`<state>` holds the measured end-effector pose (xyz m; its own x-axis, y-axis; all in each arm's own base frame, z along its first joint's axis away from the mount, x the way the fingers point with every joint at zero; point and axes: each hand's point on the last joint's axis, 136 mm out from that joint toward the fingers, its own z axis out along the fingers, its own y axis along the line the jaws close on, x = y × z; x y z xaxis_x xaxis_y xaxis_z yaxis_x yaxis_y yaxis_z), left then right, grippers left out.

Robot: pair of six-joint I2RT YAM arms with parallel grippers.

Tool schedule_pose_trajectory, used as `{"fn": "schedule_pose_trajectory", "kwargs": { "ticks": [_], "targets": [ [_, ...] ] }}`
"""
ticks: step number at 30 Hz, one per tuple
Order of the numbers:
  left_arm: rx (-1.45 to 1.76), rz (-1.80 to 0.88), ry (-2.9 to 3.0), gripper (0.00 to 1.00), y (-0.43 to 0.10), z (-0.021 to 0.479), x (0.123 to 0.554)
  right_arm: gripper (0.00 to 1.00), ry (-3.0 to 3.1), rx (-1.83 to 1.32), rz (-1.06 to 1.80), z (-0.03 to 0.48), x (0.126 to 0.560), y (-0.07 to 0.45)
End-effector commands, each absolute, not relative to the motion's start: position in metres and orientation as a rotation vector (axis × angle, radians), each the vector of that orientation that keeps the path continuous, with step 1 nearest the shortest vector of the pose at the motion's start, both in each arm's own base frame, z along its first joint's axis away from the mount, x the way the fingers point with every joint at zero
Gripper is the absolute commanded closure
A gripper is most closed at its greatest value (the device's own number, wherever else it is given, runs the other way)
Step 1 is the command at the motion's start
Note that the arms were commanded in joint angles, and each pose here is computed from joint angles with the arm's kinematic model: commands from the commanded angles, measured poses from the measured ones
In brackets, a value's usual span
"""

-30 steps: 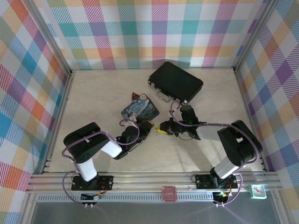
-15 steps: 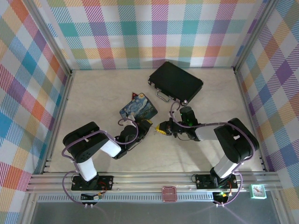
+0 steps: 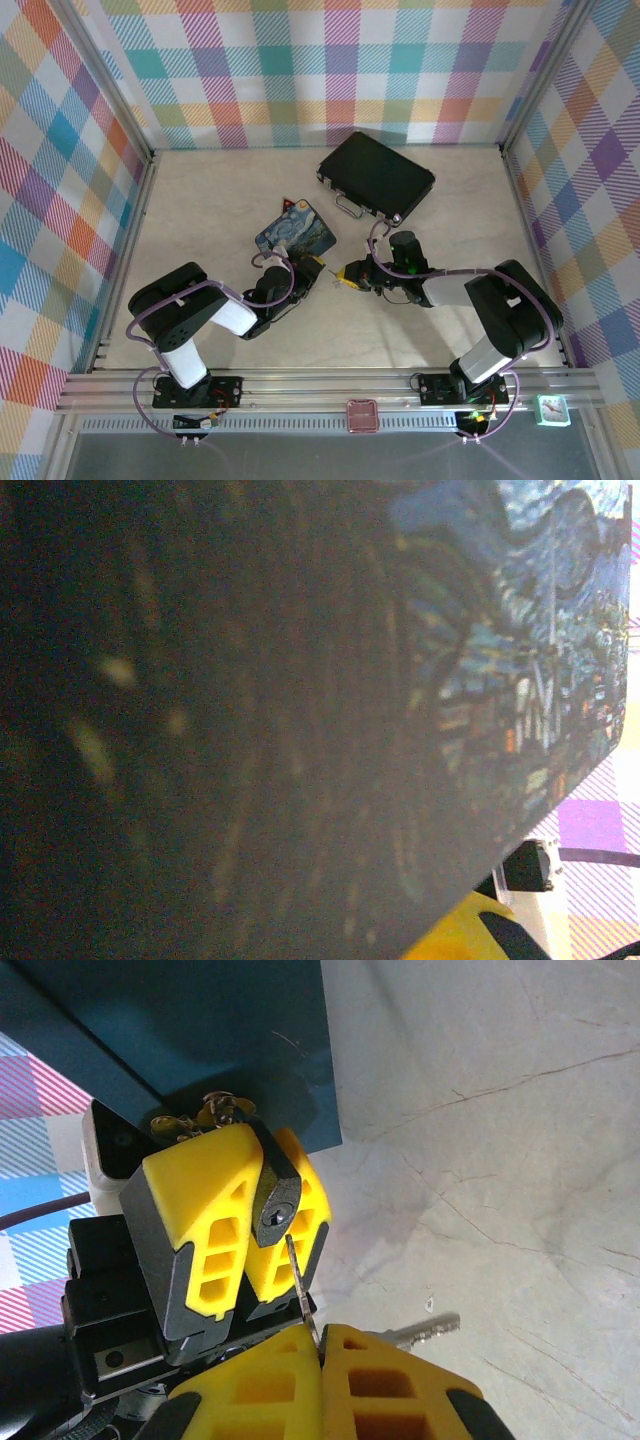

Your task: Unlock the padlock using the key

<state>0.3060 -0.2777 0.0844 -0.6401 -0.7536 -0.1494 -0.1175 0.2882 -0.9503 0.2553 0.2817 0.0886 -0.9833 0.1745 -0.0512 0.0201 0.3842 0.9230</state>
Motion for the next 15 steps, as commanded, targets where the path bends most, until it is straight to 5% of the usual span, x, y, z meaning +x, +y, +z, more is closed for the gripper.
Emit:
{"fn": "schedule_pose_trajectory", "kwargs": {
  "ticks": [1,15],
  "targets": [
    [-0.773,-1.418,1.937,1.0,-0.283,0.097,0.313,1.0,2.448,0.089,1.699,0.102,0.258,0.289],
    [-0.788,-1.45,1.941,1.0,-0.287,0.09,0.312,1.0,2.44,0.059,1.753,0.098,0.256,0.307]
  ]
}}
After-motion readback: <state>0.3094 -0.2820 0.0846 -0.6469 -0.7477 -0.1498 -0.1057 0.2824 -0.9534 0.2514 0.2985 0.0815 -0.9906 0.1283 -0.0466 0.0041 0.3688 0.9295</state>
